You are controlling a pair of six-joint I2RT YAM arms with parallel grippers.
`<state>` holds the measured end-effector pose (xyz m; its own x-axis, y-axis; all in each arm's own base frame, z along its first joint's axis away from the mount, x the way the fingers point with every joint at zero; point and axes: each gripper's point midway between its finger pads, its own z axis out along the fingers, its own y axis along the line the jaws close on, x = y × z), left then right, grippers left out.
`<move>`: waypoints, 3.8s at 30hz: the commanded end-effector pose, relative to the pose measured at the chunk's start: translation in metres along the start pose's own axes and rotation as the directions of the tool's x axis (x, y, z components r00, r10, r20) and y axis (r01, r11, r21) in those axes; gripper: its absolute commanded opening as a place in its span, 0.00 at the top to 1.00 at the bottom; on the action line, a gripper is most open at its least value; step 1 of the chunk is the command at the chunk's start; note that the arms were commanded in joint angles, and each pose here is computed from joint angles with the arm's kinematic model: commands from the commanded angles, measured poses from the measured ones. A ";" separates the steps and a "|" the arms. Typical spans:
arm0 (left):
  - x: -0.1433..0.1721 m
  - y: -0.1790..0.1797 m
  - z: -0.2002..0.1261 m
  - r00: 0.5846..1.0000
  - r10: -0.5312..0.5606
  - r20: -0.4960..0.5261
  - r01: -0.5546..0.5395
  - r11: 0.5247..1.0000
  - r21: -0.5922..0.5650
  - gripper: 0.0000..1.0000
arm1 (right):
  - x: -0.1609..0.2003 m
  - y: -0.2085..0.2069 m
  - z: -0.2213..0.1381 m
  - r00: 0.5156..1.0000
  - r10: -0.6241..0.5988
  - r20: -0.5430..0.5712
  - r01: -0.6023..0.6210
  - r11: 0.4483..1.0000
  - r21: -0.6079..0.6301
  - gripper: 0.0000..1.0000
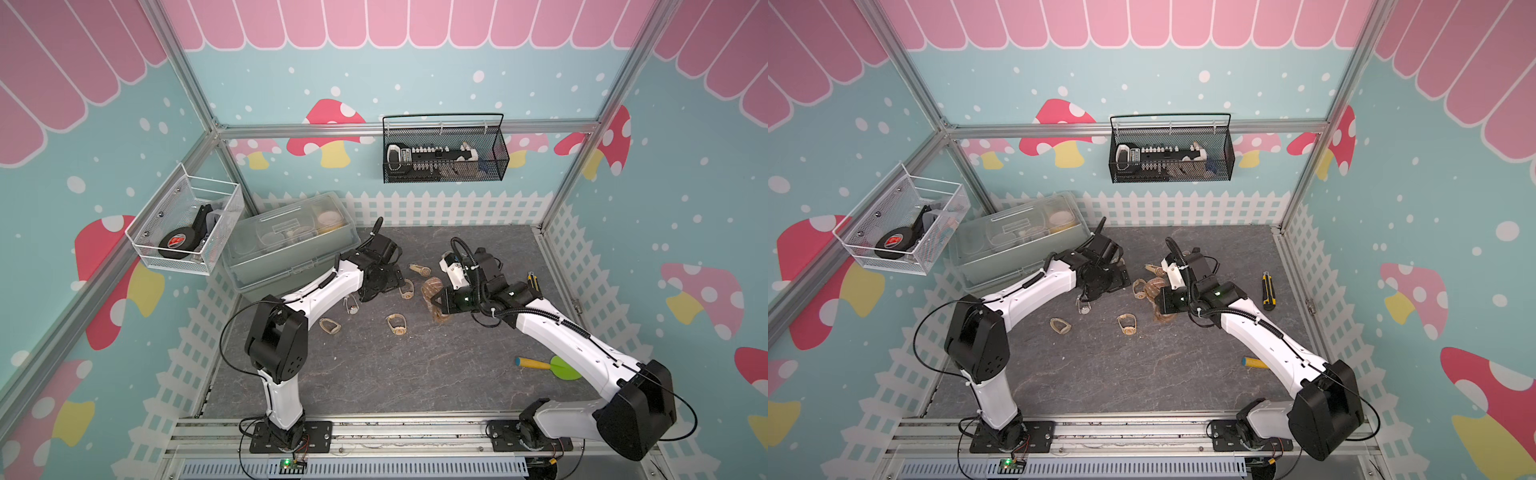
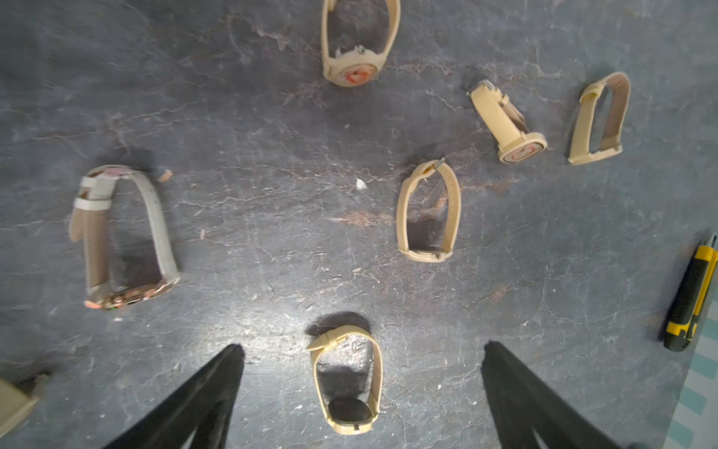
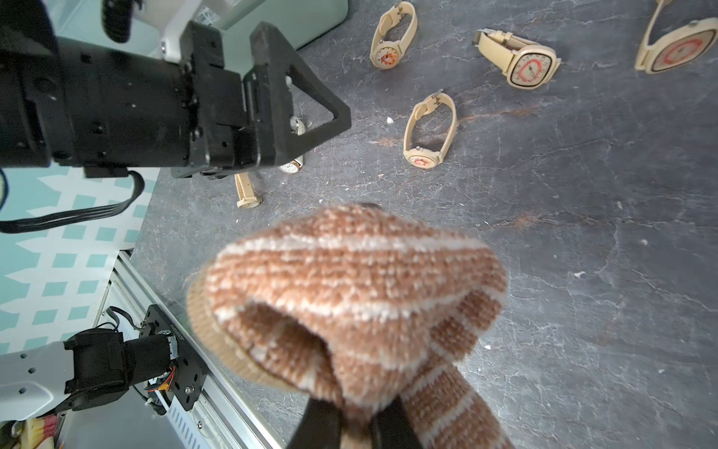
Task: Wipe the watch dial
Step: Pick up the watch at the center of the board.
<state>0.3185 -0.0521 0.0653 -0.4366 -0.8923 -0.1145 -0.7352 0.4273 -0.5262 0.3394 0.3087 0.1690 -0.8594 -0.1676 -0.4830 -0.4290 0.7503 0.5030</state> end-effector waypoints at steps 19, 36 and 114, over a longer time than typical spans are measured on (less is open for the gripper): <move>-0.001 0.036 0.023 1.000 0.027 0.002 -0.027 0.989 -0.148 0.81 | -0.005 0.006 -0.009 0.999 -0.025 0.039 0.025 1.000 0.002 1.00; -0.006 0.028 0.012 0.999 0.044 0.024 -0.040 0.990 -0.132 0.27 | -0.006 0.008 -0.013 0.998 -0.030 0.046 0.030 1.000 0.000 1.00; 0.208 -0.082 0.047 0.501 0.717 -0.485 -0.840 0.537 -0.074 0.04 | 0.086 -0.044 -0.100 0.977 0.135 0.168 -0.154 0.982 0.106 1.00</move>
<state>0.3262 -0.2804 0.0603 -0.9935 -0.0866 -0.0745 -0.0745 0.9855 -0.1522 0.2531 0.2002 0.1732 -0.8601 0.0090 -0.5100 -0.2795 0.8281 0.4859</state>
